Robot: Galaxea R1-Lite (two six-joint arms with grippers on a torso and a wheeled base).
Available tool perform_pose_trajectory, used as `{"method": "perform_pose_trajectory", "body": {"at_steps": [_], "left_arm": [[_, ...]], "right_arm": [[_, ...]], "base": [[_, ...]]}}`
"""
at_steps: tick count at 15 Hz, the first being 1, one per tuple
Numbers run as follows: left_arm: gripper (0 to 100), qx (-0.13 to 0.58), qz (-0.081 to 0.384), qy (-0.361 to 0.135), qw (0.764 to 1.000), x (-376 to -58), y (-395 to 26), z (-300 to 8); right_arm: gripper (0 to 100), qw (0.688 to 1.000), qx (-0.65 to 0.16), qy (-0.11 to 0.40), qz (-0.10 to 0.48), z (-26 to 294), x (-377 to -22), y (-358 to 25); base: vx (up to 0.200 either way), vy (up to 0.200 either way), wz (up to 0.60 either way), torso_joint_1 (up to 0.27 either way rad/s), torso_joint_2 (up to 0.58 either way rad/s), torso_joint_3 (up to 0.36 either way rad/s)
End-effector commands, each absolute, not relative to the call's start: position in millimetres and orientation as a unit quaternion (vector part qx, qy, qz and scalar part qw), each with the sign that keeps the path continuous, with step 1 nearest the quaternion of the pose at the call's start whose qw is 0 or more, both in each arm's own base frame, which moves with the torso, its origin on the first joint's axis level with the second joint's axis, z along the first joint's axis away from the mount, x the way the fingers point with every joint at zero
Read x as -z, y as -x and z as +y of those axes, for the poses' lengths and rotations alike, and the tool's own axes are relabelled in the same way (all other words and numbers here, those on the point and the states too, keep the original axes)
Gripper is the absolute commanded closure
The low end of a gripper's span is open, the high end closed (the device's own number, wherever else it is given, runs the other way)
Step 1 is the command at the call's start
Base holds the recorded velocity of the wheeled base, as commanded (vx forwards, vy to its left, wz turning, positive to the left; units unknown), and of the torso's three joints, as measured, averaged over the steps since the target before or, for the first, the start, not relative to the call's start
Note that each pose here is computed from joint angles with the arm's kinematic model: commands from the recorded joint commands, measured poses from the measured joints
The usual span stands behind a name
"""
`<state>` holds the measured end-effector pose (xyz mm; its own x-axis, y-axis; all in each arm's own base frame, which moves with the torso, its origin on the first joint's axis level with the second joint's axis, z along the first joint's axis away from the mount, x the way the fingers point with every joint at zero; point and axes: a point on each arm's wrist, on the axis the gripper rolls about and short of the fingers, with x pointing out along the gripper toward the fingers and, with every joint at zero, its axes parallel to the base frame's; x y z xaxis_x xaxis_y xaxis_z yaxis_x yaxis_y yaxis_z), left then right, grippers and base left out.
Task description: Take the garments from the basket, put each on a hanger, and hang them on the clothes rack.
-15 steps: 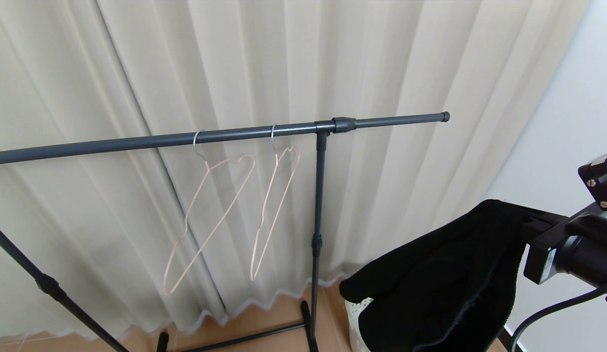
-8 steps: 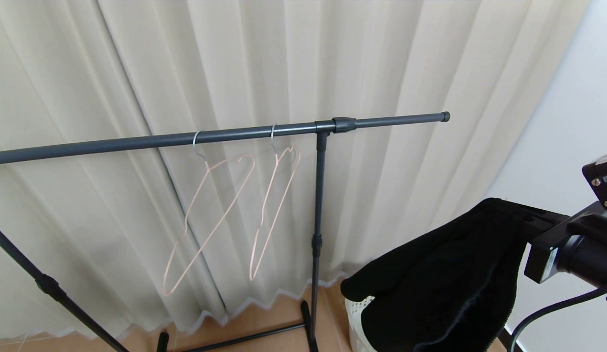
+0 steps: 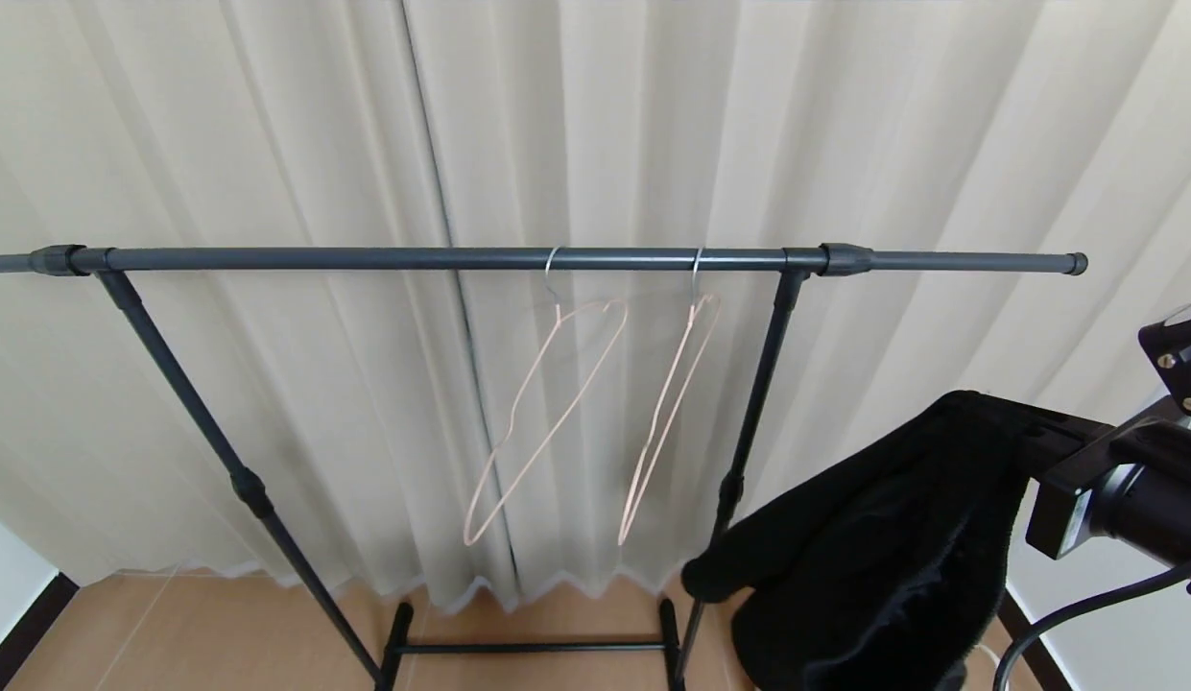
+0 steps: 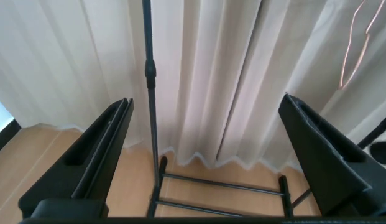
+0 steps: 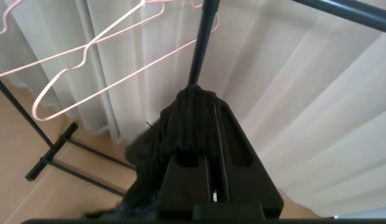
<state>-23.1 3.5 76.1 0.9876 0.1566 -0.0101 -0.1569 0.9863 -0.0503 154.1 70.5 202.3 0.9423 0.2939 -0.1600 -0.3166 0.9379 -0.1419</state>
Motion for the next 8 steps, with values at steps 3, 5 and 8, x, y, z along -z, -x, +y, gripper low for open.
{"method": "perform_pose_trajectory", "body": {"at_steps": [3,5,8], "left_arm": [[0,-0.079,0.003,0.026,0.997,-76.2,23.1,3.5],[0,-0.079,0.003,0.026,0.997,-76.6,23.2,3.5],[0,-0.079,0.003,0.026,0.997,-76.6,23.2,3.5]], "right_arm": [[100,0.982,-0.156,0.084,0.069,70.8,-201.9,-154.3],[100,0.982,-0.155,0.083,0.067,70.2,-202.7,-153.6],[100,0.982,-0.155,0.083,0.066,70.1,-203.0,-153.3]], "base": [[-0.200,0.000,0.00,0.004,0.00,0.002],[-0.200,0.000,0.00,-0.005,0.00,-0.002],[-0.133,0.200,0.00,-0.002,0.00,0.004]]}}
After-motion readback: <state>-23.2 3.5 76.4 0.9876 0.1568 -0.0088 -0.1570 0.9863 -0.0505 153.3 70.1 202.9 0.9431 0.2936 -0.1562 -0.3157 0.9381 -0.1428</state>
